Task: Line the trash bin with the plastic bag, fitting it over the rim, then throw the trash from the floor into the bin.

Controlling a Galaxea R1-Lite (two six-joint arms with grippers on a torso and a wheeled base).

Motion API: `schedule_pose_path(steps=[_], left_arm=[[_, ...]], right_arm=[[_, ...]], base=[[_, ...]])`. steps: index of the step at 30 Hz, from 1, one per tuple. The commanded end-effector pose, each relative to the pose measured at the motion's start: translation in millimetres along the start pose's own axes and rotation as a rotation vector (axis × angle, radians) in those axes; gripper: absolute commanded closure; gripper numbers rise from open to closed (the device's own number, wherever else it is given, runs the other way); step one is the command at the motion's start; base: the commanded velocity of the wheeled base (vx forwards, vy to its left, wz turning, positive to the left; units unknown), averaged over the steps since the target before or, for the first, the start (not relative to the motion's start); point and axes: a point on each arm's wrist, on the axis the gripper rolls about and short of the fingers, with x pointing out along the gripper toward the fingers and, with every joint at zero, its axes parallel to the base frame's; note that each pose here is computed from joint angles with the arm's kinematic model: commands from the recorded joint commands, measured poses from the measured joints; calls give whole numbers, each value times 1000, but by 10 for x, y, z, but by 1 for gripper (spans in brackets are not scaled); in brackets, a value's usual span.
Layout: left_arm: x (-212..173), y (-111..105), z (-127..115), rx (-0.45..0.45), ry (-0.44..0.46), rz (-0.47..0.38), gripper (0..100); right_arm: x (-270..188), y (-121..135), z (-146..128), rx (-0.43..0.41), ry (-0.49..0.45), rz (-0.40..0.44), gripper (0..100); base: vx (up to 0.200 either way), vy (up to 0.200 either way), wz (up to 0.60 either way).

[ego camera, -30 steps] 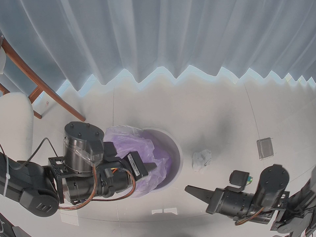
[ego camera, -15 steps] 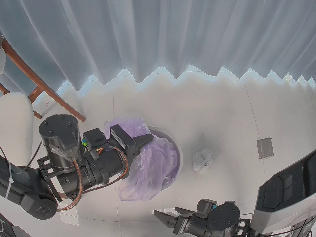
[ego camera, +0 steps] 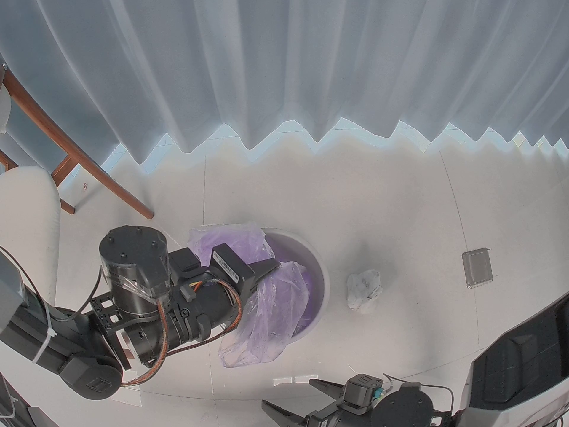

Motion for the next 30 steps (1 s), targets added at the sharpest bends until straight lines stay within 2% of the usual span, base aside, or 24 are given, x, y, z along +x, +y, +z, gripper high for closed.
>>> schedule_pose_path(steps=[1, 3, 11, 14, 22, 30], left_arm=[[40, 38, -42, 1, 14, 13, 100], [59, 42, -97, 4, 33, 13, 100], [-1, 5, -169, 9, 46, -47, 100], [-17, 9, -170, 11, 43, -61, 100], [-10, 20, -177, 11, 45, -58, 100], [-8, 24, -209, 13, 56, -56, 100]], right_arm=[[-145, 53, 120, -36, -41, 34, 0], [-137, 94, 182, -93, -71, 49, 0], [311, 122, 92, -106, -95, 46, 0], [455, 17, 143, -133, -121, 8, 0], [434, 3, 480, -106, -231, 9, 0], [510, -23, 468, -107, -234, 0, 0]], base=[[0, 0, 0], [0, 0, 0], [0, 0, 0], [0, 0, 0], [0, 0, 0], [0, 0, 0]])
